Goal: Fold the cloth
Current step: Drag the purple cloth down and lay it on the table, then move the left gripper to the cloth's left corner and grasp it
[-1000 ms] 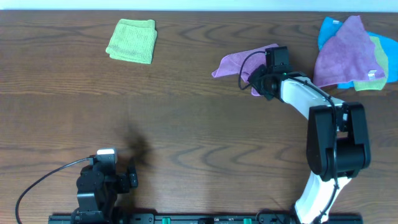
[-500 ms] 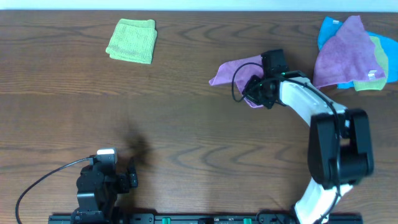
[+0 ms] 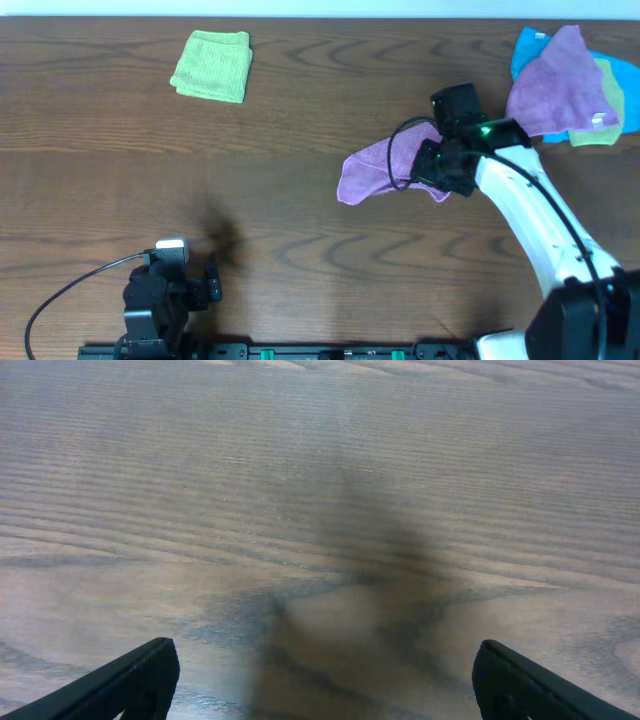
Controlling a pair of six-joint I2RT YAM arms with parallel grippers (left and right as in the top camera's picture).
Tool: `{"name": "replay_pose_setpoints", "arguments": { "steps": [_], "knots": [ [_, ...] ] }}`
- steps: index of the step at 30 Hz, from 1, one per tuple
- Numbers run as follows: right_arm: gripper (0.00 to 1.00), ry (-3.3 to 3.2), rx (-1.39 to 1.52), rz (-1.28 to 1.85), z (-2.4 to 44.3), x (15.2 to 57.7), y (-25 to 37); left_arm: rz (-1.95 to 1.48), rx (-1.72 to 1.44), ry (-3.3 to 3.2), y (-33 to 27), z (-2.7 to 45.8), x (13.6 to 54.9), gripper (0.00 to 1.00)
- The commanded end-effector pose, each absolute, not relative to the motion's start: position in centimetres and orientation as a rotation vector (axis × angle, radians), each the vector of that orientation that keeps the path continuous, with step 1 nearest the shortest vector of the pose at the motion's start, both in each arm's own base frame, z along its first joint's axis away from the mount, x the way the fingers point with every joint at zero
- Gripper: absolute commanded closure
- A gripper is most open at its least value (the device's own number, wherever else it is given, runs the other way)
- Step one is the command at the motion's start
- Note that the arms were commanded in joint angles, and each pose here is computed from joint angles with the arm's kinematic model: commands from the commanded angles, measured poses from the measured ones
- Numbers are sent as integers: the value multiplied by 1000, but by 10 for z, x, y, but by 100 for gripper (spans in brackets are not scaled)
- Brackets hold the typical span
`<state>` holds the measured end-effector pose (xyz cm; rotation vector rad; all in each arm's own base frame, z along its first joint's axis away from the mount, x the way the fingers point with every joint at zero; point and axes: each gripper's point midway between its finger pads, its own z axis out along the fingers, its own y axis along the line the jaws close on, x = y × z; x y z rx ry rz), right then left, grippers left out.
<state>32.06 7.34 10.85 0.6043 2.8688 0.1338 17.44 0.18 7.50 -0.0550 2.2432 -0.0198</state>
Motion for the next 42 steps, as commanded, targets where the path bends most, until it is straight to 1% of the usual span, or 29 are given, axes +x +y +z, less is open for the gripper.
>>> {"name": "replay_pose_setpoints", "arguments": {
  "steps": [1, 4, 6, 8, 10, 11, 12, 13, 14, 18, 22, 23, 26, 28, 30, 32, 33, 35, 37, 40, 42],
  "knots": [
    [99, 2880, 577, 74, 114, 310, 65, -15, -35, 2318, 1, 52, 166, 5],
    [99, 2952, 591, -4, 111, 290, 57, -15, -35, 2318, 1, 52, 166, 5],
    [99, 2965, 630, -140, 112, 278, 41, -15, -35, 2318, 1, 52, 166, 5],
    [99, 2934, 685, -269, 114, 274, 25, -15, -35, 2318, 1, 52, 166, 5],
    [99, 2911, 693, -318, 115, 275, 17, -15, -35, 2318, 1, 52, 166, 5],
    [80, 2906, 695, -328, 115, 275, 15, -15, -35, 2318, 1, 52, 166, 5],
    [41, 2905, 694, -331, 115, 276, 15, -15, -35, 2318, 1, 52, 166, 5],
    [11, 2906, 695, -332, 115, 275, 15, -15, -35, 2318, 1, 52, 166, 5],
    [1, 2906, 696, -332, 115, 275, 15, -15, -35, 2318, 1, 52, 166, 5],
    [1, 2915, 696, -318, 115, 274, 17, -15, -35, 2318, 1, 52, 166, 5],
    [1, 2961, 691, -193, 112, 273, 32, -15, -35, 2318, 1, 52, 166, 5],
    [1, 2985, 626, -115, 111, 276, 42, -15, -35, 2318, 1, 52, 166, 5],
    [1, 3035, 258, 230, 113, 286, 83, -15, -35, 2318, 1, 52, 166, 5],
    [1, 3022, 20, 467, 119, 285, 111, -15, -35, 2318, 1, 52, 166, 5],
    [4, 2991, -161, 648, 128, 278, 130, -15, -35, 2318, 1, 52, 166, 5],
    [8, 2975, -244, 662, 135, 270, 131, -15, -35, 2318, 1, 52, 166, 5],
    [8, 2959, -282, 641, 140, 268, 128, -15, -35, 2318, 1, 52, 166, 5],
    [3, 2900, -339, 591, 155, 263, 122, -15, -35, 2318, 1, 52, 166, 5],
    [1, 2823, -349, 543, 175, 260, 117, -15, -35, 2318, 1, 52, 166, 5],
    [1, 2664, -366, 530, 214, 248, 113, -15, -35, 2318, 1, 52, 166, 5],
    [1, 2601, -372, 529, 230, 241, 111, -15, -35, 2318, 1, 52, 166, 5]
  ]
}}
